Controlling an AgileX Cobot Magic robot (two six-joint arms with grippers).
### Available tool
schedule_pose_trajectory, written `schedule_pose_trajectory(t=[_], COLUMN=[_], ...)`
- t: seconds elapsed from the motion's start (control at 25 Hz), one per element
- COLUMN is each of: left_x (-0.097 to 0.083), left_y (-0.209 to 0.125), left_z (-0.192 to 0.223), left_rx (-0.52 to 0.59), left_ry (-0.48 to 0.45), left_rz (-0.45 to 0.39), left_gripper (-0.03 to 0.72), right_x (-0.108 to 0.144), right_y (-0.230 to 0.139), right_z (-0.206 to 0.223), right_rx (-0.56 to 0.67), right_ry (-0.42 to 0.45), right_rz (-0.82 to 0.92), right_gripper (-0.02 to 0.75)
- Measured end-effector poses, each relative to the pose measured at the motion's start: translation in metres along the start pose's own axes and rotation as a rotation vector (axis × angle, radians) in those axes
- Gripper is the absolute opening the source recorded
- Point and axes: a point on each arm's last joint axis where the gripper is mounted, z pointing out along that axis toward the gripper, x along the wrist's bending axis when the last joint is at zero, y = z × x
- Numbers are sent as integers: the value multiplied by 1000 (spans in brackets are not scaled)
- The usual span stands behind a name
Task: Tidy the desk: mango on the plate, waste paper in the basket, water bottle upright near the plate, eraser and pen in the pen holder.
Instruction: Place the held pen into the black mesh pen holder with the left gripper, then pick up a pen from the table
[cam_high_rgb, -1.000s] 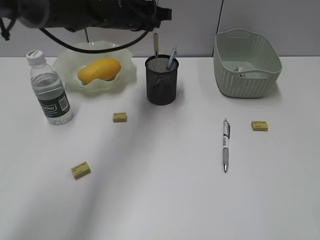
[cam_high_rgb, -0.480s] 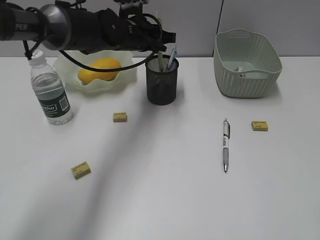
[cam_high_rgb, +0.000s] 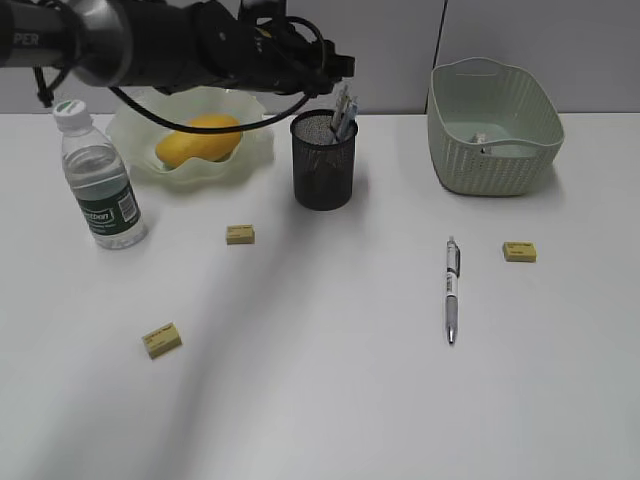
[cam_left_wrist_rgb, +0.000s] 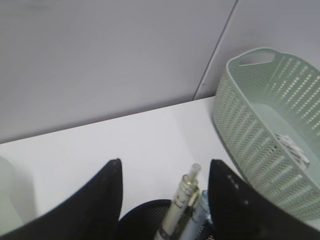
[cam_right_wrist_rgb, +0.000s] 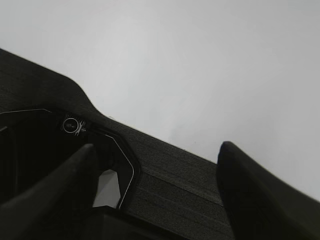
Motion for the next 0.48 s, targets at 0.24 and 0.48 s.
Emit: schedule_pose_trajectory(t=[0.24, 0.48], left_x=[-13, -21], left_y=[22, 15], left_z=[-33, -65], left_rx=[105, 419], left_ry=[-56, -118], left_rz=[72, 145], left_gripper=[420, 425], right_x=[0, 0], right_y=[0, 0], right_z=[0, 0], right_rx=[0, 0], right_ry=[0, -1], right_rz=[0, -1], right_gripper=[582, 582])
